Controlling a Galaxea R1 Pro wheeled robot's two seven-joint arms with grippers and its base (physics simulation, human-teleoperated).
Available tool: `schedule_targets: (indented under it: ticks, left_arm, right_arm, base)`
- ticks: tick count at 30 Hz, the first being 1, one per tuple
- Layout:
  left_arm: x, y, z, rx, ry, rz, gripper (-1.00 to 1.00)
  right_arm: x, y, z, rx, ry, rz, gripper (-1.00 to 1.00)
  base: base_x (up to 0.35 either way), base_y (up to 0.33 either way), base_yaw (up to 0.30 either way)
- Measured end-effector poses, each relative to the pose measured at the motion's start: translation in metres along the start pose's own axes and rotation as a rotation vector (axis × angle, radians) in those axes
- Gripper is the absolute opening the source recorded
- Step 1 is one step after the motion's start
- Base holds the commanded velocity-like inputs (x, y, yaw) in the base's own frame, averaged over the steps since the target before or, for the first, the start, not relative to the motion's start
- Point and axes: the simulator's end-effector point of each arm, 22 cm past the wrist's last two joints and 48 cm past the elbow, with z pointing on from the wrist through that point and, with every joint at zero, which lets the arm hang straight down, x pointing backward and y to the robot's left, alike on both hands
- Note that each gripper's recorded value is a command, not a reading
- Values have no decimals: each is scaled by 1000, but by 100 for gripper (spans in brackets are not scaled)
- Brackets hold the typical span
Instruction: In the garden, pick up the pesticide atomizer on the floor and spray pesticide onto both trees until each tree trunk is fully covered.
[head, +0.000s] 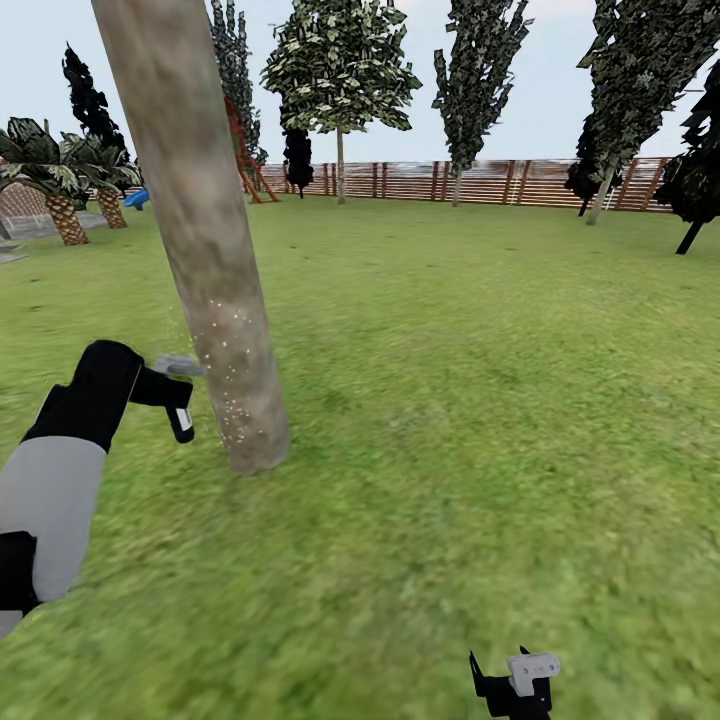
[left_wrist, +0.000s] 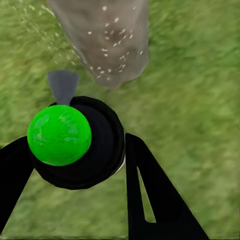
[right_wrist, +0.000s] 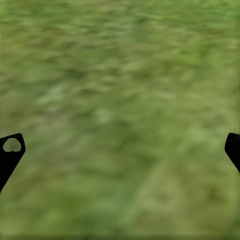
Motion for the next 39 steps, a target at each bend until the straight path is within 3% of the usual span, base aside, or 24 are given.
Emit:
schedule_targets:
  ticks: [3,22,28,39]
  left_arm:
    - [33,-5,17,6,53,3,-100]
    - [34,3,15,-6,46,-5,-100]
    - [87,-4,37,3,128,1,-100]
    - [131,-12,53,10,194,11,-100]
  right_arm:
    - [0,0,0,0,-1,0,100]
    - [0,0,0,0,-1,0,100]
    - [0,0,0,0,-1,0,100]
    - [0,1,0,-2,-1,0,100]
  base:
    - [46,0,0]
    - [96,59,0]
    - [210,187,0]
    - [143,42,0]
